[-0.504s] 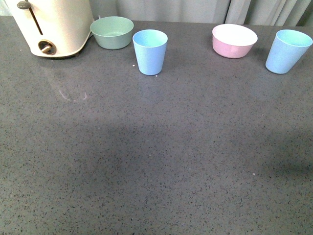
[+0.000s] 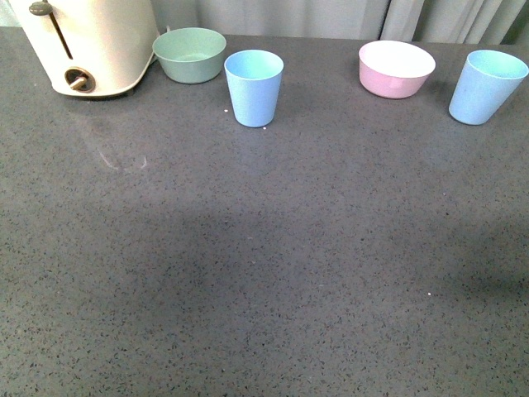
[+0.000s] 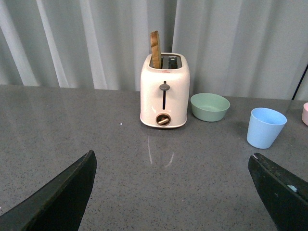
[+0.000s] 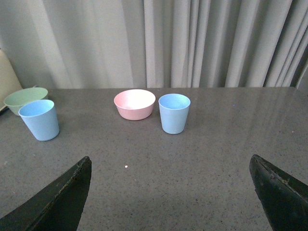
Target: Stack blue cups with both arms
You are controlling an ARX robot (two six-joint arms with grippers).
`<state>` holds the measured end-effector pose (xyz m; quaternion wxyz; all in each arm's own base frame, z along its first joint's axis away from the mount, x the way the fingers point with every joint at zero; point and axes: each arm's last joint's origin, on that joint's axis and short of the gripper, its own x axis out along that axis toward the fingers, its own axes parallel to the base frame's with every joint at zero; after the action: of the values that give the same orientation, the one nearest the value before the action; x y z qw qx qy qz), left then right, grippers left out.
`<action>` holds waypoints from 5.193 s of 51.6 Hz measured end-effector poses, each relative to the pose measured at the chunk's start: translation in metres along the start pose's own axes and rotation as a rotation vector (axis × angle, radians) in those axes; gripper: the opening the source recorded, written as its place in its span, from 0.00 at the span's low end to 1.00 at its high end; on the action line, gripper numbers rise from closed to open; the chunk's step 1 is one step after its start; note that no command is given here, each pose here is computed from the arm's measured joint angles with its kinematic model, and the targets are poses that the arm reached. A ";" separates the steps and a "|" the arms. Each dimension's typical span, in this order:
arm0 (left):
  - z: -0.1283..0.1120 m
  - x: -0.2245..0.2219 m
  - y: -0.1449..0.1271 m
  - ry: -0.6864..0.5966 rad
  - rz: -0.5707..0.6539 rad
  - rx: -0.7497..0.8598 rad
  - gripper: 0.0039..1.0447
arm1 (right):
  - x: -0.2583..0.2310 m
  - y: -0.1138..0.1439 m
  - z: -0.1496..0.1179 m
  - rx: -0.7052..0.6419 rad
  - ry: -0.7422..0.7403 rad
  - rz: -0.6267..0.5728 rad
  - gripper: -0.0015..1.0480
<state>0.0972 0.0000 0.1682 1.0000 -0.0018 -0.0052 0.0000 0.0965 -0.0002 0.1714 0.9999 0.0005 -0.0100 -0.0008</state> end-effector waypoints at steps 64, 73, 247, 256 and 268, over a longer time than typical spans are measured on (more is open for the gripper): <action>-0.002 0.256 -0.094 0.773 -0.166 -0.013 0.92 | 0.000 0.000 0.000 0.000 0.000 0.000 0.91; -0.002 0.281 -0.112 0.793 -0.168 0.010 0.92 | 0.000 0.000 0.000 0.000 0.000 0.000 0.91; -0.008 0.339 -0.288 1.045 -0.138 -0.064 0.02 | 0.000 0.000 0.000 0.000 0.000 0.000 0.91; -0.021 0.336 -0.299 1.075 -0.147 -0.034 0.02 | 0.000 0.000 0.000 0.000 0.000 0.000 0.91; -0.037 0.323 -0.302 1.086 -0.141 0.000 0.02 | 0.000 0.000 0.000 0.000 0.000 0.000 0.91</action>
<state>0.4203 -0.3017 0.1360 0.8565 -0.0012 0.5117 -0.0678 0.0965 -0.0002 0.1714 0.9999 0.0003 -0.0102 -0.0010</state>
